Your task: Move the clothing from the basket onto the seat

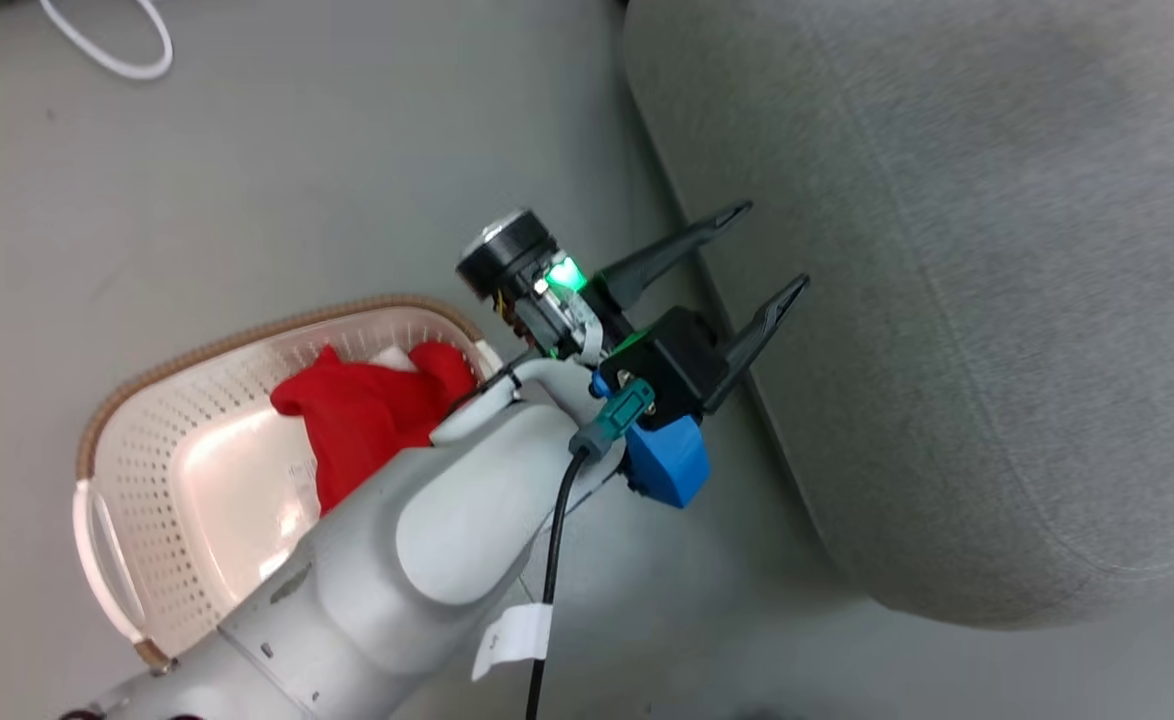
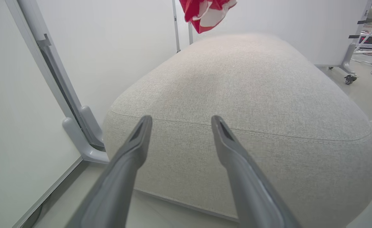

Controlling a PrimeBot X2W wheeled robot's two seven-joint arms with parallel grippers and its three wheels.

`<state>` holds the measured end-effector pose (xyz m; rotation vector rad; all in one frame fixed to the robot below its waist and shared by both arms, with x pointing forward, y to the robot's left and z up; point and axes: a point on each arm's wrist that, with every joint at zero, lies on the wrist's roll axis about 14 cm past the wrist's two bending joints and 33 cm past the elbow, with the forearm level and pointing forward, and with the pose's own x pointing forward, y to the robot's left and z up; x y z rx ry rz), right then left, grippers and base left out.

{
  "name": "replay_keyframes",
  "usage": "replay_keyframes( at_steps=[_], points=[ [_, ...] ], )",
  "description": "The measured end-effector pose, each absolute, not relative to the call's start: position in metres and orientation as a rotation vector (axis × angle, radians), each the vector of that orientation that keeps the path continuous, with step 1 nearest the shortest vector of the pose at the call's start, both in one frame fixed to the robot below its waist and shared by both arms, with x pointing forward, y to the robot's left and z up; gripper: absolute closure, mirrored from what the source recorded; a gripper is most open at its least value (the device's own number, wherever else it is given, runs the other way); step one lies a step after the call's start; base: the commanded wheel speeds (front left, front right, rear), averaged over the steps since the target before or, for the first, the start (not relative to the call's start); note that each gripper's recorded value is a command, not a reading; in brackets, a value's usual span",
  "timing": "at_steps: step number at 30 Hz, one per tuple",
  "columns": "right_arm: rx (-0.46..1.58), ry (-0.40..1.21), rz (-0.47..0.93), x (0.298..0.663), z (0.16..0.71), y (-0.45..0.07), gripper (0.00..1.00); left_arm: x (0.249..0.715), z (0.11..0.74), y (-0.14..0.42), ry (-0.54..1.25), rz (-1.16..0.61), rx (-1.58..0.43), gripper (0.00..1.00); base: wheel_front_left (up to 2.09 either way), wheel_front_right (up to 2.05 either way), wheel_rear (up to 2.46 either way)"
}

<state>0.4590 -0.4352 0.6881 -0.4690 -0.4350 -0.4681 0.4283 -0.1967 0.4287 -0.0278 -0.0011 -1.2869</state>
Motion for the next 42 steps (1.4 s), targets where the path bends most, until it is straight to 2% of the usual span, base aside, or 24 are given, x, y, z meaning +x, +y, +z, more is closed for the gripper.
replay_keyframes(
  at_steps=[6,14,26,33,34,35,42],
  points=[
    [-0.52,-0.369,-0.538,0.48,0.668,-0.468,1.0,0.447,0.399,-0.193,0.024,-1.278,-0.04,0.0,0.0,0.0,0.0],
    [-0.446,-0.139,-0.56,0.502,0.566,-0.482,1.0,0.455,0.36,-0.185,0.086,-1.26,-0.062,0.0,0.0,0.0,0.0],
    [-0.328,0.187,-0.586,0.475,0.44,-0.483,1.0,0.458,0.34,-0.178,0.119,-1.249,-0.059,0.0,0.0,0.0,0.0],
    [-0.277,0.252,-0.598,0.464,0.416,-0.48,1.0,0.459,0.336,-0.176,0.127,-1.246,-0.049,0.0,0.0,0.0,0.0],
    [-0.271,0.242,-0.601,0.464,0.418,-0.479,0.68,0.458,0.338,-0.176,0.125,-1.246,-0.048,0.0,0.0,0.0,0.0],
    [-0.263,0.226,-0.605,0.464,0.422,-0.479,0.0,0.458,0.34,-0.176,0.124,-1.245,-0.049,0.0,0.0,0.0,0.0],
    [-0.288,0.183,-0.61,0.434,0.447,-0.476,0.0,0.456,0.364,-0.176,0.096,-1.22,-0.058,0.0,0.0,0.0,0.0]
  ],
)
